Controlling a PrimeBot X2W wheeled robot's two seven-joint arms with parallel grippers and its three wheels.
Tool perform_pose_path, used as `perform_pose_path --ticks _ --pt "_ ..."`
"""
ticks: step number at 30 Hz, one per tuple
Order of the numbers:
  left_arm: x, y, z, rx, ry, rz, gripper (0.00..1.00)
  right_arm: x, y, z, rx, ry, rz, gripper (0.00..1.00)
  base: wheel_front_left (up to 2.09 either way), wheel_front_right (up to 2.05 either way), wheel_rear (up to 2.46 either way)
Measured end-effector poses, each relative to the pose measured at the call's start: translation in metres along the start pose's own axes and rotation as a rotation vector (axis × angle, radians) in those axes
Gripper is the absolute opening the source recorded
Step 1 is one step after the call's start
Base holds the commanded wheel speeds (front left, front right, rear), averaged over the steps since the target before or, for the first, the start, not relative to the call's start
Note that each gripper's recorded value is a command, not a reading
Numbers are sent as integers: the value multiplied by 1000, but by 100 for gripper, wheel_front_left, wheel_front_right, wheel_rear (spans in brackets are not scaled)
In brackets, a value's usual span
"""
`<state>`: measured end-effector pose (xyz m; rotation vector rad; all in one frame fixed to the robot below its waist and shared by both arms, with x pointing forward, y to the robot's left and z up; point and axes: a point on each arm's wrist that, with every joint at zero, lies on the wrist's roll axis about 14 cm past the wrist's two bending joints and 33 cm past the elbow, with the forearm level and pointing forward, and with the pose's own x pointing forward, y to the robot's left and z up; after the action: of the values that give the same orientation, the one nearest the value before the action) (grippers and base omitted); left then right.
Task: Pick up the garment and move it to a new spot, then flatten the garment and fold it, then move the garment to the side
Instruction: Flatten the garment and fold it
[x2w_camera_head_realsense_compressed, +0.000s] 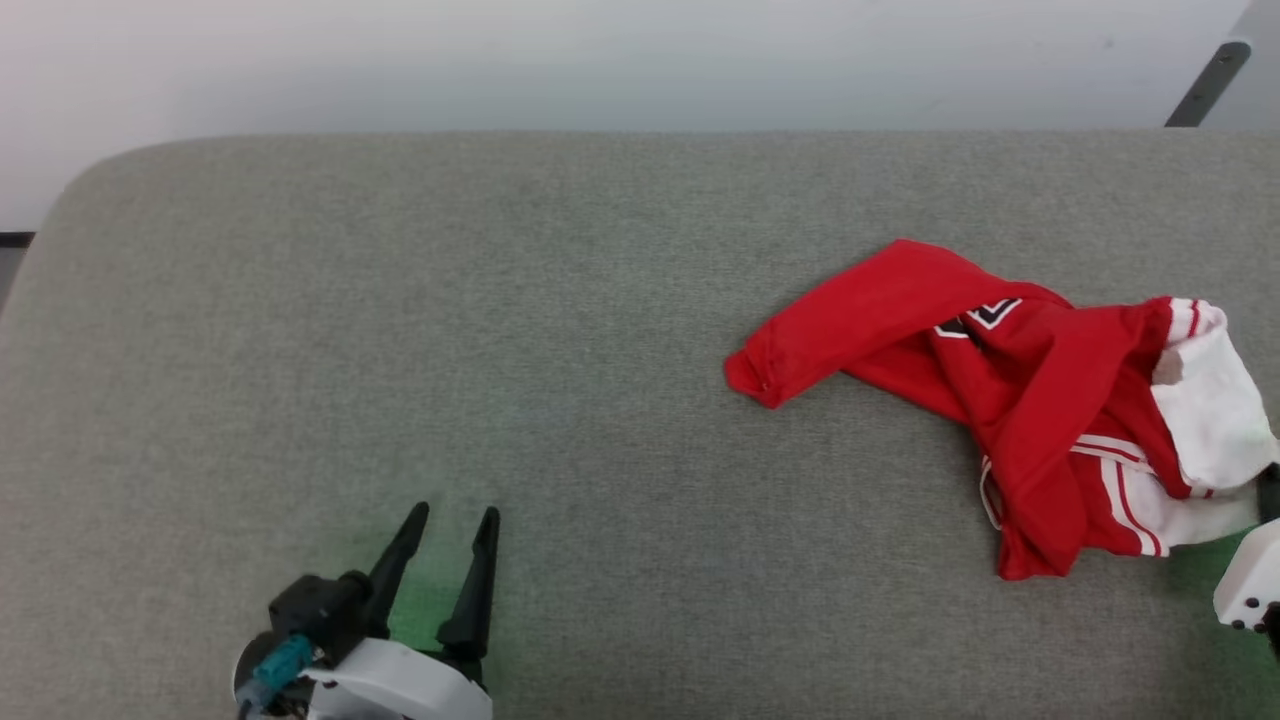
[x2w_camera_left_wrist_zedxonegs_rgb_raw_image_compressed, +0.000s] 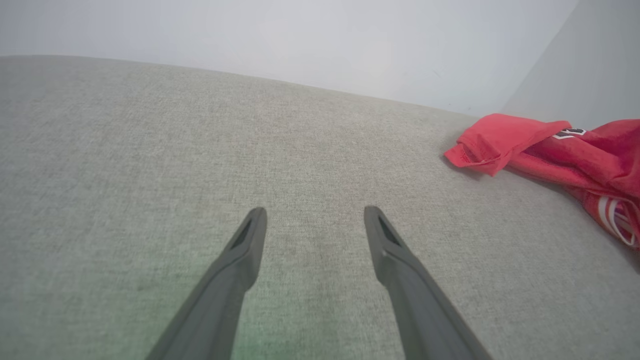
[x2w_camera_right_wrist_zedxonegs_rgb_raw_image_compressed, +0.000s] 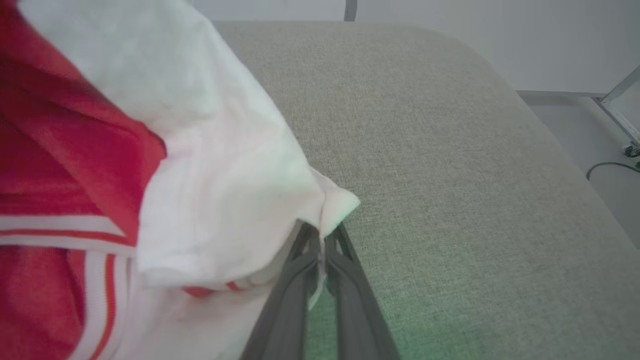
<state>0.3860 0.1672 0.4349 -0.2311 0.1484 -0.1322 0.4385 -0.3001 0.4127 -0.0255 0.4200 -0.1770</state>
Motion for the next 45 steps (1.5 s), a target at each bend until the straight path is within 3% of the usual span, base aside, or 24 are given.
perform_pose_path --ticks 7,12,17,20,27,33,45 --pt "14 -2 14 64 -18 -65 100 -12 -8 15 36 -116 -23 100 0 0 0" --pt "42 -24 49 202 -80 -218 100 -37 24 29 64 -239 82 100 0 0 0" --pt "76 -92 68 356 -7 -480 100 -71 39 36 130 -311 144 100 0 0 0" --pt "88 -136 63 434 126 -625 100 -90 43 34 179 -326 156 100 0 0 0" --pt "102 -245 63 535 342 -910 100 -121 25 29 263 -371 78 100 0 0 0" --pt "127 -293 47 601 476 -989 100 -128 19 20 290 -369 22 100 0 0 0" --pt "153 -363 3 679 579 -1079 100 -142 -4 -5 313 -327 -108 100 0 0 0"
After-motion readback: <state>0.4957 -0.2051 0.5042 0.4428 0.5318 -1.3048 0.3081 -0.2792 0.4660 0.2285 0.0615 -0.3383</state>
